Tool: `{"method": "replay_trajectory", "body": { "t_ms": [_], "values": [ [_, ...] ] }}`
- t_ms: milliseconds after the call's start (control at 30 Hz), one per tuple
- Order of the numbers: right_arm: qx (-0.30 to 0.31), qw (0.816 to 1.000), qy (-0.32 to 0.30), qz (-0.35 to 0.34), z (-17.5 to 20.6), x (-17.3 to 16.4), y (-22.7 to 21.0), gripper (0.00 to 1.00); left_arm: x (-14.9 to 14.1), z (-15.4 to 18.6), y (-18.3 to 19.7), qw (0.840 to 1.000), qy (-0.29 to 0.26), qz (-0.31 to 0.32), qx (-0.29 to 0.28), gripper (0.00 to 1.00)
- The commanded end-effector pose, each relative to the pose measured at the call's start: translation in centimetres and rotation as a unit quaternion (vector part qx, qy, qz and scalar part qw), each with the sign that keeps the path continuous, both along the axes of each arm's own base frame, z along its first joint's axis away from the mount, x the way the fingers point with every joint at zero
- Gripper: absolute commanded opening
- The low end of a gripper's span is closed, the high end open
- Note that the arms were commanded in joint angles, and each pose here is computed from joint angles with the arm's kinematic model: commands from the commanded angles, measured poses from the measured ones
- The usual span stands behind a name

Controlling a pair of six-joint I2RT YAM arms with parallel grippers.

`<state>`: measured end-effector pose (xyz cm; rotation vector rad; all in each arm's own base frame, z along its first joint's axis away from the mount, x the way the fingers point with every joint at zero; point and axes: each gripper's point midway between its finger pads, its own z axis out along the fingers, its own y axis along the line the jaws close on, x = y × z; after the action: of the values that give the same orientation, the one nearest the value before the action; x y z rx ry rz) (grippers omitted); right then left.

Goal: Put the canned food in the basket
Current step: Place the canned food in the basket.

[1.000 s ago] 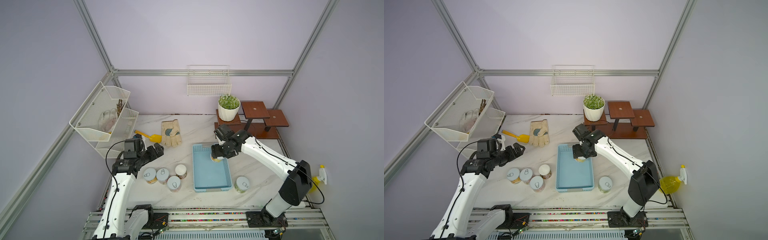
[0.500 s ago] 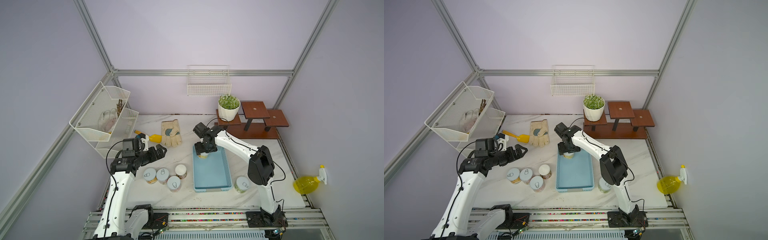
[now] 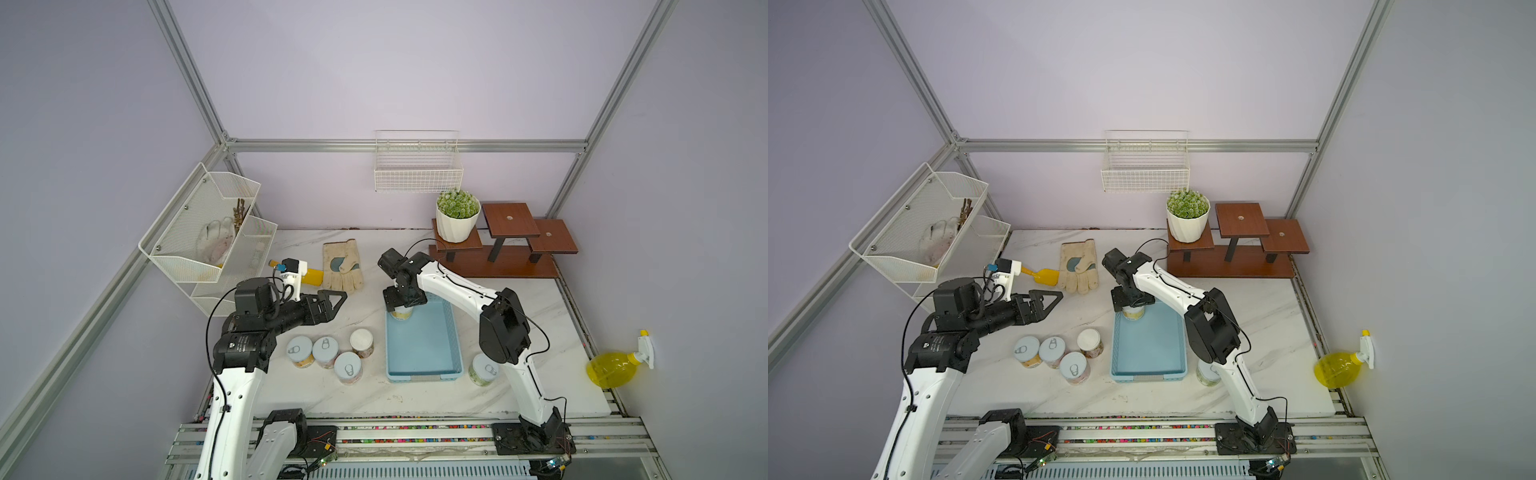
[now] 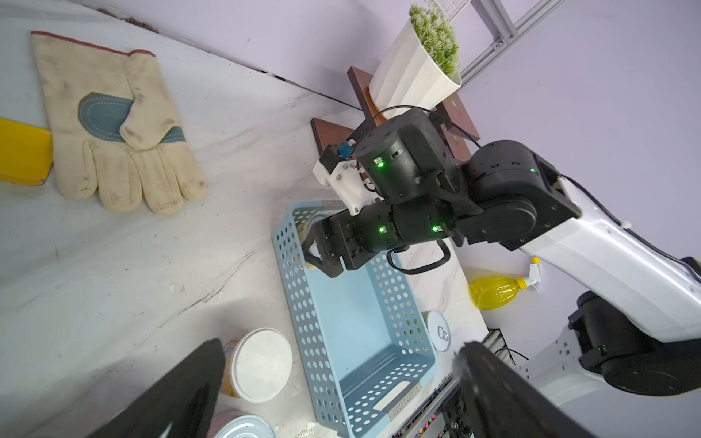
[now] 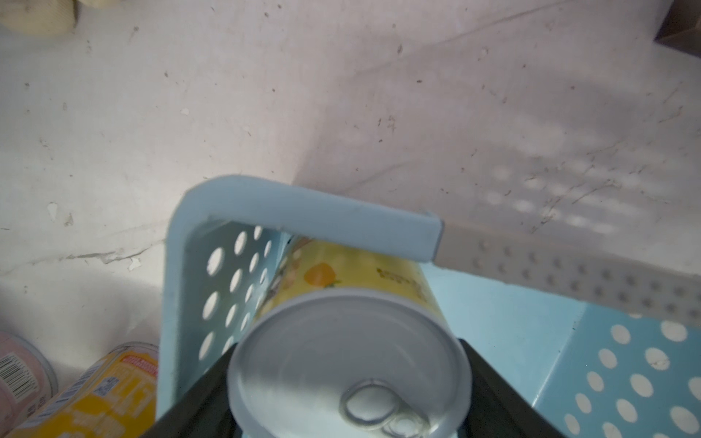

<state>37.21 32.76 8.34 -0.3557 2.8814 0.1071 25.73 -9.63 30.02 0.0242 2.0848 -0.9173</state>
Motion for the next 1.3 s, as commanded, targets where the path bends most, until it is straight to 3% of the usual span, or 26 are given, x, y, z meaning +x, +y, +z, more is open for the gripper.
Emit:
{"method": "replay_trajectory", "body": {
  "t_ms": [0,167,233,500,633,667,800,1067,1267],
  "values": [
    [0.0,1.0,-0.022,0.003,0.9,0.8,0.5,0.0,-0.1,1.3,-0.8,0.999,-0.034,-0.027,-0.009,1.0],
    [-0.012,1.0,-0.019,0.004,0.1,1.0,0.4,0.0,-0.2,1.0,-0.9,0.999,-0.03,-0.029,-0.011,1.0],
    [-0.016,1.0,-0.019,0.002,-0.1,1.0,0.3,0.06,-0.2,0.8,-0.9,0.999,-0.028,-0.028,-0.01,1.0],
    [-0.021,1.0,-0.012,-0.006,-0.9,0.9,0.2,0.51,-0.1,0.3,-0.7,0.999,-0.024,-0.02,-0.007,1.0],
    [-0.015,1.0,-0.013,-0.01,-0.4,0.9,0.3,0.64,0.0,0.0,-0.4,1.0,-0.02,-0.01,-0.001,1.0],
    [-0.014,1.0,-0.014,-0.011,-0.2,1.0,0.2,0.73,0.0,-0.2,-0.4,1.0,-0.018,-0.009,0.0,1.0],
    [-0.009,1.0,-0.021,-0.017,0.9,1.0,0.1,0.88,-0.1,-0.5,-0.4,1.0,-0.013,-0.008,0.01,1.0],
    [-0.006,0.999,-0.037,-0.025,3.6,0.8,-0.6,0.93,-0.1,-1.4,-0.6,0.999,-0.002,0.001,0.047,1.0],
    [0.041,0.995,-0.086,-0.001,8.7,-1.0,-1.9,0.91,0.0,-2.3,-0.9,0.993,0.021,0.007,0.116,1.0]
  ]
}}
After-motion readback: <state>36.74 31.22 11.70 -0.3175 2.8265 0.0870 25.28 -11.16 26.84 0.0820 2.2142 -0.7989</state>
